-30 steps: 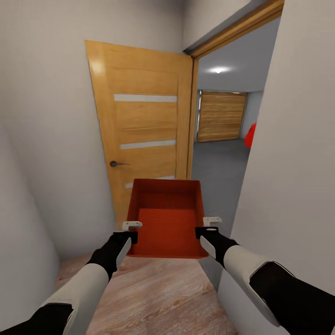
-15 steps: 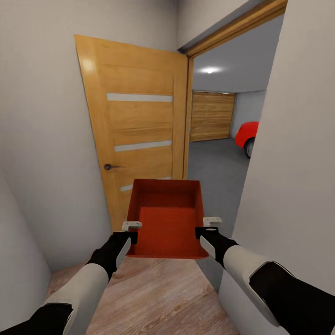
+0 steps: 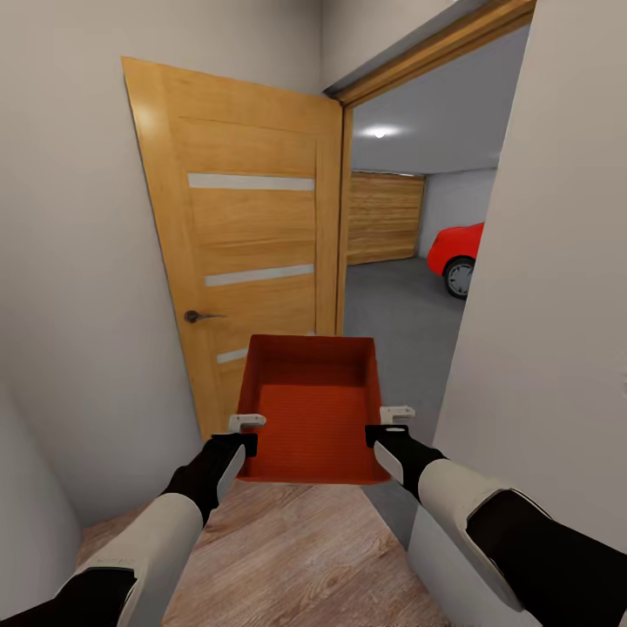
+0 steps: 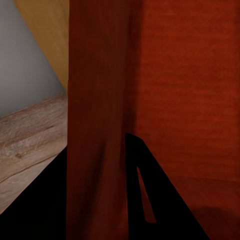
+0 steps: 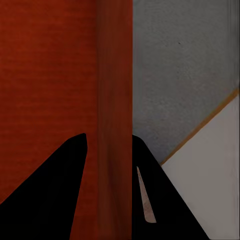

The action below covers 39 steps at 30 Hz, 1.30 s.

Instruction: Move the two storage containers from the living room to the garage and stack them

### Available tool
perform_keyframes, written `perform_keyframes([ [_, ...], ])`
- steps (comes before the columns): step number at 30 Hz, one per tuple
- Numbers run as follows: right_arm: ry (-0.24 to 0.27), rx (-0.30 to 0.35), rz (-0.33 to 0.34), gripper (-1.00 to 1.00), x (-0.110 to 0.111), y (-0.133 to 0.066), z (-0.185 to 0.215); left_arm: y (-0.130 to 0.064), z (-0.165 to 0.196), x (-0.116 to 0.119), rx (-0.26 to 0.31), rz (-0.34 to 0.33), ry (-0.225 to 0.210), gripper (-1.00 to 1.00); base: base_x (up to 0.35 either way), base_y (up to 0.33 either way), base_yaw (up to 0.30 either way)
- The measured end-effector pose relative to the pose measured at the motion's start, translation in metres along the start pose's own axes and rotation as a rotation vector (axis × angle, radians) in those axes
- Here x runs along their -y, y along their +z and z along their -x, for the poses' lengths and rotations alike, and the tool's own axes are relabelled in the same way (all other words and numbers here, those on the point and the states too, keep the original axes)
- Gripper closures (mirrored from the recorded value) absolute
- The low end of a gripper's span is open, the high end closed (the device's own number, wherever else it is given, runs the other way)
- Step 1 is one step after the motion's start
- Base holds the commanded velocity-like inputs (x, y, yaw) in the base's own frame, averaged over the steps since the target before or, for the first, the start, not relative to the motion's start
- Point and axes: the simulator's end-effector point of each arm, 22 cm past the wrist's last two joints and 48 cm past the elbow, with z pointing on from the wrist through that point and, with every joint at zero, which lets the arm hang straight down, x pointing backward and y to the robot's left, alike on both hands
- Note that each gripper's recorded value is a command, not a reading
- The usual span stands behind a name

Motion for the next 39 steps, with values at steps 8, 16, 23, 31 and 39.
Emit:
perform_keyframes([
  [8, 0.0, 0.0, 0.0, 1.0, 0.0, 0.0, -0.0001, 0.0, -0.0001, 0.0, 0.0, 0.0, 0.0, 1.0, 0.005, 0.004, -0.236],
  [16, -0.001, -0.002, 0.0, 1.0, -0.0002, -0.0004, -0.0001, -0.0003, -0.0004, -0.0003, -0.002, 0.0, 0.0, 1.0, 0.147, 0.215, -0.039],
  [23, -0.002, -0.002, 0.0, 1.0, -0.0002, -0.0004, -0.0001, -0.0002, -0.0004, -0.0003, -0.002, 0.0, 0.0, 1.0, 0.172, 0.246, -0.007],
  [31, -0.001, -0.002, 0.0, 1.0, -0.0001, -0.0001, -0.0004, 0.0001, -0.0004, -0.0001, -0.002, -0.001, 0.001, 1.0, 0.032, 0.04, -0.197],
  [39, -0.001, -0.002, 0.0, 1.0, -0.0001, 0.0, -0.0004, 0.0001, -0.0004, -0.0001, -0.002, -0.001, 0.001, 1.0, 0.001, 0.001, -0.244],
])
